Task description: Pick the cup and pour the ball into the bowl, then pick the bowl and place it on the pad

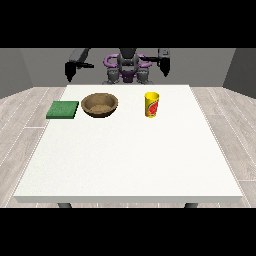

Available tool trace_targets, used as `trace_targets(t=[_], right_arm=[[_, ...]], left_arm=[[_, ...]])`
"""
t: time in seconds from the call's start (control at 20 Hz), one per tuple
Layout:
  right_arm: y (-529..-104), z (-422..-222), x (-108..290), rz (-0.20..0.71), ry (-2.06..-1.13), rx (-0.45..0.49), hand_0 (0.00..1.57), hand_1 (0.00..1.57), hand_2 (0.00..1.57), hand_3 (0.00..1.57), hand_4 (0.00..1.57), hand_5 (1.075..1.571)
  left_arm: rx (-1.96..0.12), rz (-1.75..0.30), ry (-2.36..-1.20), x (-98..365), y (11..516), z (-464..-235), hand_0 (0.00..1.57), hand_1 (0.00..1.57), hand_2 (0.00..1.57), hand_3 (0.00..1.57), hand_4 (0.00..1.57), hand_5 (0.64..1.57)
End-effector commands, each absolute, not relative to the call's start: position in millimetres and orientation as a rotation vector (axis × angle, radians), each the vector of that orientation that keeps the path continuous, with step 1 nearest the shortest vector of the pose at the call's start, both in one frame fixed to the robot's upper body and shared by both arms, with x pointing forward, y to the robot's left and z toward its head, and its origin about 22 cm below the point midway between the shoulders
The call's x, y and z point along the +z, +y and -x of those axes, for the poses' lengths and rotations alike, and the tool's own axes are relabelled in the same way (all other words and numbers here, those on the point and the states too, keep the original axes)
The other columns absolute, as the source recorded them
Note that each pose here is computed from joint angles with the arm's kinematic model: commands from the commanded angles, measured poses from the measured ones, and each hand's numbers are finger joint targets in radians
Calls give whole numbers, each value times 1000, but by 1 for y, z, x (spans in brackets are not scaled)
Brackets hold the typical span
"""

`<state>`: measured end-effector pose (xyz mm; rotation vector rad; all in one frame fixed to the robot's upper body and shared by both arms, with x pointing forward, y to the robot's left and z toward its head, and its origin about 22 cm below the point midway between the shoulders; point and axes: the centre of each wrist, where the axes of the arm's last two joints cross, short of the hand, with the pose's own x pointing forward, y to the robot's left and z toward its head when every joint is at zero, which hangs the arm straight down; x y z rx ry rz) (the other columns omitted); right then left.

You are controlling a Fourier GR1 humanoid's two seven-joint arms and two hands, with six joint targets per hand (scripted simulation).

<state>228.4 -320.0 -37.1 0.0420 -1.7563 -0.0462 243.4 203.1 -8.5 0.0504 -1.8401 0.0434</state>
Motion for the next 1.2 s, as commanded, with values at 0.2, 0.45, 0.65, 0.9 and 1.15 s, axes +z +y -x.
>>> trace_targets(t=[0.2, 0.45, 0.65, 0.9, 1.15], right_arm=[[-323, -276, -35, -36, -1897, -47, 0, 0, 0, 0, 0, 1555], [-344, -280, -33, -91, -1947, -30, 0, 0, 0, 0, 0, 1548], [-331, -297, -19, -141, -2020, -1, 0, 0, 0, 0, 0, 1547], [-321, -306, -24, -165, -2057, 2, 0, 0, 0, 0, 0, 1547], [-326, -293, -38, -178, -2033, 44, 0, 0, 0, 0, 0, 1548]], left_arm=[[9, -90, -1966, 14, 191, -300, 0, 0, 0, 0, 0, 1451], [59, -145, -2011, 1, 218, -321, 0, 0, 0, 0, 0, 1466], [96, -192, -2085, 5, 250, -346, 0, 0, 0, 0, 0, 1428], [125, -207, -2094, -13, 247, -354, 0, 0, 0, 0, 0, 1412], [144, -238, -2078, -13, 277, -364, 0, 0, 0, 0, 0, 1393]])
